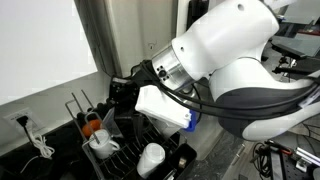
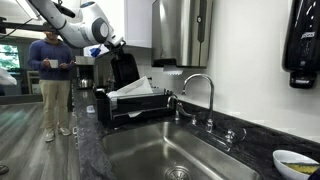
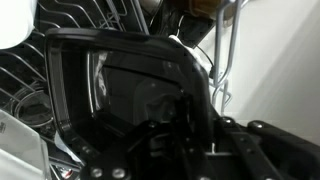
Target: Move the black bowl from the dish drainer to the sink
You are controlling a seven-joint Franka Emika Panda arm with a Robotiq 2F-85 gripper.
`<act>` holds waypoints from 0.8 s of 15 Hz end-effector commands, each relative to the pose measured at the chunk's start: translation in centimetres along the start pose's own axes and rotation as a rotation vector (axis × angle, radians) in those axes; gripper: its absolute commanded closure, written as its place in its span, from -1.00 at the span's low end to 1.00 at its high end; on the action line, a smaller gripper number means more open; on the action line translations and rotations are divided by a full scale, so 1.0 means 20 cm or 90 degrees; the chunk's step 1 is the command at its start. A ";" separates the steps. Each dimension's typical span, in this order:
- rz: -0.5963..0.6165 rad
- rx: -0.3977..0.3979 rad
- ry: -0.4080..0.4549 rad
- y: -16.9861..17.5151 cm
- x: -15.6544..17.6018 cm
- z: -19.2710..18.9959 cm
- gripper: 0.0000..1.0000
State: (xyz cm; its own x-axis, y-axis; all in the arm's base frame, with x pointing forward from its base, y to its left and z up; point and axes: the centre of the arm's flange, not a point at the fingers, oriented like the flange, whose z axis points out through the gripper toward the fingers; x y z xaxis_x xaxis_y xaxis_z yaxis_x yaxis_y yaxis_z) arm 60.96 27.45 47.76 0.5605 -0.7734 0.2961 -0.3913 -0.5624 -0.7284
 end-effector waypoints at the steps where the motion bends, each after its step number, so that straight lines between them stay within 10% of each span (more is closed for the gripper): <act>1: -0.020 0.022 -0.031 0.07 0.10 -0.09 0.89; 12: -0.027 0.046 -0.047 0.09 0.32 -0.19 0.89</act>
State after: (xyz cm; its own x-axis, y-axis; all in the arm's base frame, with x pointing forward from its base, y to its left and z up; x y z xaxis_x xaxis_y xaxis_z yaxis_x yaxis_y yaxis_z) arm 62.00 22.33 49.83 0.6002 -0.7426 0.2971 -0.3291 -0.5678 -0.7545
